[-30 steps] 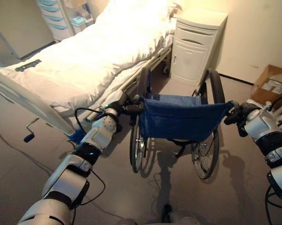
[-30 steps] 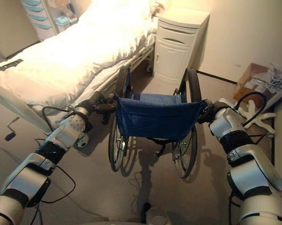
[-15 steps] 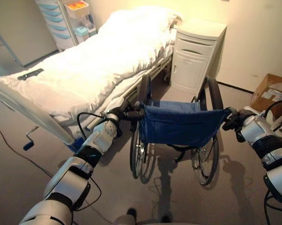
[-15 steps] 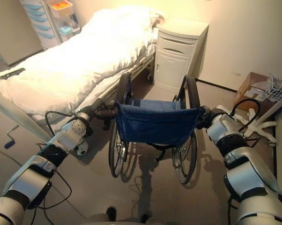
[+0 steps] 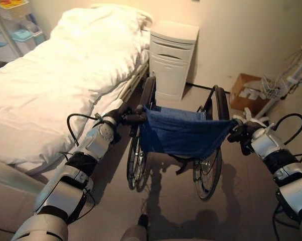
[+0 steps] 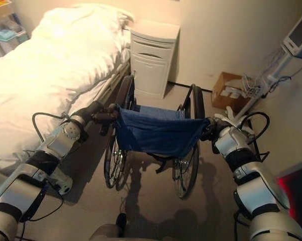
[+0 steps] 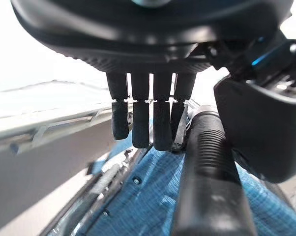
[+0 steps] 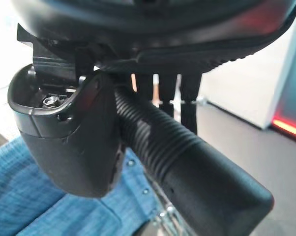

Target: Push the wheelchair next to the bed

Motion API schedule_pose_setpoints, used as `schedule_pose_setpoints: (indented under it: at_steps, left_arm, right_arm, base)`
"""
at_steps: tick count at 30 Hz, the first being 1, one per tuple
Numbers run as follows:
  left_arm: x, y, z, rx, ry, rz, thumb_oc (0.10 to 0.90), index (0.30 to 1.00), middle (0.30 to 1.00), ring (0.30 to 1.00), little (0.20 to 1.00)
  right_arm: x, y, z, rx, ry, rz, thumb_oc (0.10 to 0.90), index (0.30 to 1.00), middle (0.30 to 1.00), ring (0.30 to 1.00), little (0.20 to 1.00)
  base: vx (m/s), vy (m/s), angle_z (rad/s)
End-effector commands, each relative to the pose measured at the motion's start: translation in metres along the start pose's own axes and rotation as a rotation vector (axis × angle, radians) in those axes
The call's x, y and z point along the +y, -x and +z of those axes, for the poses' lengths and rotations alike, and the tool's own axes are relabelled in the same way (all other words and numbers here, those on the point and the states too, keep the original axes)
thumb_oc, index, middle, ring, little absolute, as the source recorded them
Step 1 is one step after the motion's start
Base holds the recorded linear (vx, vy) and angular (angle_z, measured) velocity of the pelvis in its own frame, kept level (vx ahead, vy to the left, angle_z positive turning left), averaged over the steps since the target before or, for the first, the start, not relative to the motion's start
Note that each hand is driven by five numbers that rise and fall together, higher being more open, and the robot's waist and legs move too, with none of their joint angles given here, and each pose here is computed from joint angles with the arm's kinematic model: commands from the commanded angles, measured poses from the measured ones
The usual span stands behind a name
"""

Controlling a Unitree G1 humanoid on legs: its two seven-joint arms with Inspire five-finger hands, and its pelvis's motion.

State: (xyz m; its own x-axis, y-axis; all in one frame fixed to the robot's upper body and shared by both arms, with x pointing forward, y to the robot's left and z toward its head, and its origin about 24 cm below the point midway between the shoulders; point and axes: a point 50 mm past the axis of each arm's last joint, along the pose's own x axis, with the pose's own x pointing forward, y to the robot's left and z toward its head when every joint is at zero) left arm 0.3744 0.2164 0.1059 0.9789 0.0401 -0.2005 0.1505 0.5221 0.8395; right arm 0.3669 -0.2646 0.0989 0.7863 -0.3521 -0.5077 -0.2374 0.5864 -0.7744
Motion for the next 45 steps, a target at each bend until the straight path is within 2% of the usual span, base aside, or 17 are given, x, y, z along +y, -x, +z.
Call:
schedule_pose_setpoints:
  at_steps: [1, 4, 7, 17, 29, 30, 31, 38, 41, 43, 45]
  left_arm:
    - [-0.009, 0.009, -0.048, 0.211, -0.063, -0.009, 0.400, 0.300, 0.300, 0.300, 0.300]
    - [0.004, 0.011, -0.049, 0.216, -0.070, 0.040, 0.400, 0.300, 0.300, 0.300, 0.300]
    - [0.004, 0.014, -0.055, 0.242, -0.063, 0.064, 0.400, 0.300, 0.300, 0.300, 0.300]
    - [-0.034, 0.022, -0.071, 0.302, -0.108, -0.018, 0.400, 0.300, 0.300, 0.300, 0.300]
    - [-0.039, 0.029, -0.083, 0.314, -0.161, -0.034, 0.400, 0.300, 0.300, 0.300, 0.300]
    - [-0.038, 0.030, -0.084, 0.315, -0.164, -0.029, 0.400, 0.300, 0.300, 0.300, 0.300]
    - [-0.037, 0.031, -0.086, 0.317, -0.163, -0.019, 0.800, 0.900, 0.900, 0.900, 0.900]
    - [-0.046, 0.036, -0.092, 0.346, 0.033, -0.092, 0.800, 0.900, 0.900, 0.900, 0.900]
    - [-0.054, 0.040, -0.093, 0.350, 0.295, -0.126, 0.800, 0.900, 0.900, 0.900, 0.900]
    - [-0.055, 0.042, -0.092, 0.330, 0.404, -0.142, 0.800, 0.900, 0.900, 0.900, 0.900]
    - [-0.054, 0.042, -0.092, 0.325, 0.418, -0.145, 0.800, 0.900, 0.900, 0.900, 0.900]
  right_arm:
    - [0.056, 0.018, 0.074, -0.449, -0.062, 0.279, 0.400, 0.300, 0.300, 0.300, 0.300]
    - [0.059, 0.023, 0.085, -0.470, -0.086, 0.301, 0.400, 0.300, 0.300, 0.300, 0.300]
    - [0.062, 0.027, 0.096, -0.510, -0.066, 0.297, 0.400, 0.300, 0.300, 0.300, 0.300]
    - [0.051, 0.027, 0.106, -0.627, -0.053, 0.219, 0.400, 0.300, 0.300, 0.300, 0.300]
    - [0.050, 0.025, 0.107, -0.640, -0.093, 0.202, 0.400, 0.300, 0.300, 0.300, 0.300]
    - [0.050, 0.024, 0.106, -0.631, -0.099, 0.201, 0.690, 0.735, 0.735, 0.735, 0.735]
    - [0.051, 0.023, 0.103, -0.610, -0.111, 0.203, 0.800, 0.900, 0.900, 0.900, 0.900]
    - [0.047, 0.022, 0.096, -0.530, -0.151, 0.280, 0.800, 0.900, 0.900, 0.900, 0.900]
    - [0.026, 0.025, 0.093, -0.503, -0.155, 0.282, 0.800, 0.900, 0.900, 0.900, 0.900]
    - [0.006, 0.031, 0.097, -0.511, -0.170, 0.260, 0.800, 0.900, 0.900, 0.900, 0.900]
    - [0.002, 0.033, 0.098, -0.517, -0.179, 0.251, 0.800, 0.900, 0.900, 0.900, 0.900]
  base:
    - [0.17, 0.059, -0.39]
    - [0.07, 0.027, -0.36]
    - [0.00, 0.017, -0.23]
    - [0.09, -0.014, 0.03]
    - [0.03, -0.066, 0.01]
    - [0.00, -0.042, -0.03]
    - [-0.01, -0.038, -0.03]
    - [-0.02, -0.011, -0.02]
    - [-0.08, 0.017, 0.01]
    - [-0.04, 0.019, -0.03]
    - [0.00, 0.000, 0.00]
